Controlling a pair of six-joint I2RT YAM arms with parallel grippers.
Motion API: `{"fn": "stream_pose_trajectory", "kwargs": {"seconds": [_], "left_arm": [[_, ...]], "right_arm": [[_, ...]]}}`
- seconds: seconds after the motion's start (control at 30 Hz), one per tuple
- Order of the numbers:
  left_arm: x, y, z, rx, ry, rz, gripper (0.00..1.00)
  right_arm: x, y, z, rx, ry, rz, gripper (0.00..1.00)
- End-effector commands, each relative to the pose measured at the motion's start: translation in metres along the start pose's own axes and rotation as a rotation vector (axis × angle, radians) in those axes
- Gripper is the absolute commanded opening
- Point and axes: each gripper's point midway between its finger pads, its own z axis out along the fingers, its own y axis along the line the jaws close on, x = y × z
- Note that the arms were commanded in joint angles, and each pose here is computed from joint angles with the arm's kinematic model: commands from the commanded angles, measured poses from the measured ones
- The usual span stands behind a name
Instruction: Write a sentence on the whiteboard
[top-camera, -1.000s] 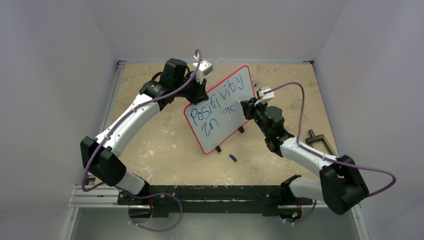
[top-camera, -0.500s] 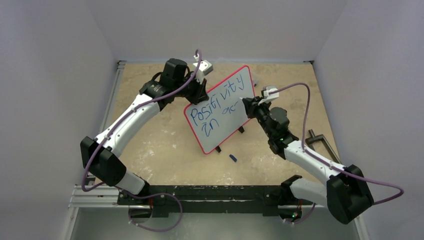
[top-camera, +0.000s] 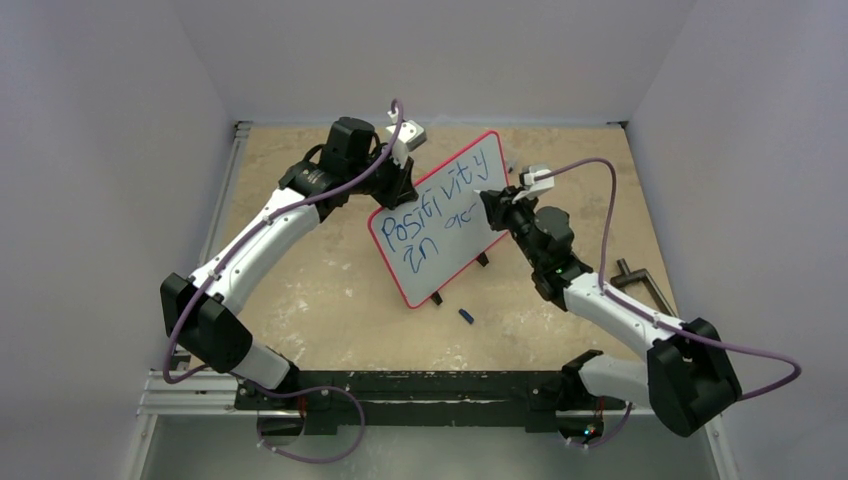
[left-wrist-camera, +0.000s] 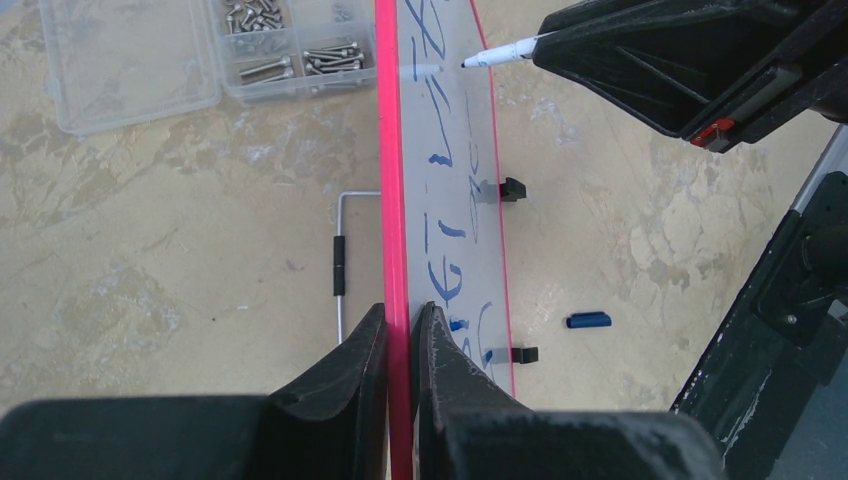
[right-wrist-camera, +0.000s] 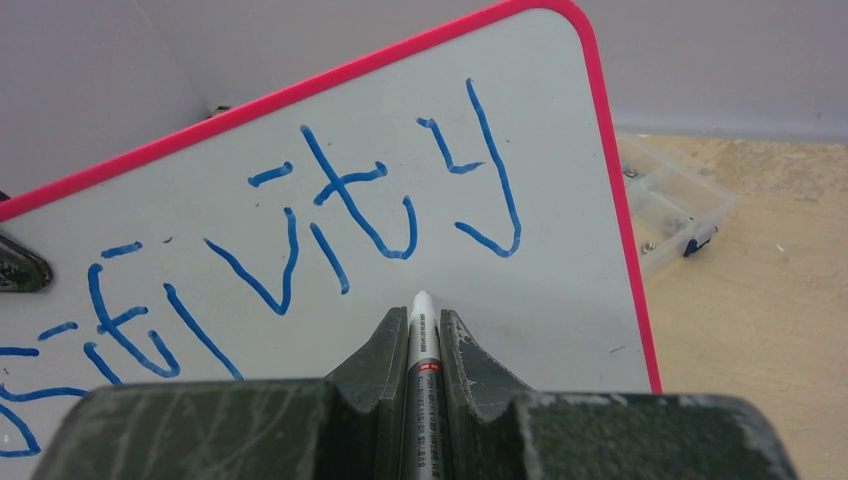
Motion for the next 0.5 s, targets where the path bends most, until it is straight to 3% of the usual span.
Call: {"fn": "stream_pose_trajectory", "kwargs": {"seconds": [0.0,0.47], "left_arm": [[0.036,0.001,0.000,-0.001,0.127,0.070,0.00],[0.037,0.001,0.000,-0.002,0.130,0.071,0.00]], "right_arm": [[-0.032,0.013,0.010,-0.039,-0.080,0.030,0.00],[-0.006,0.010,0.013,-0.034,-0.017,0.034,0.00]]}}
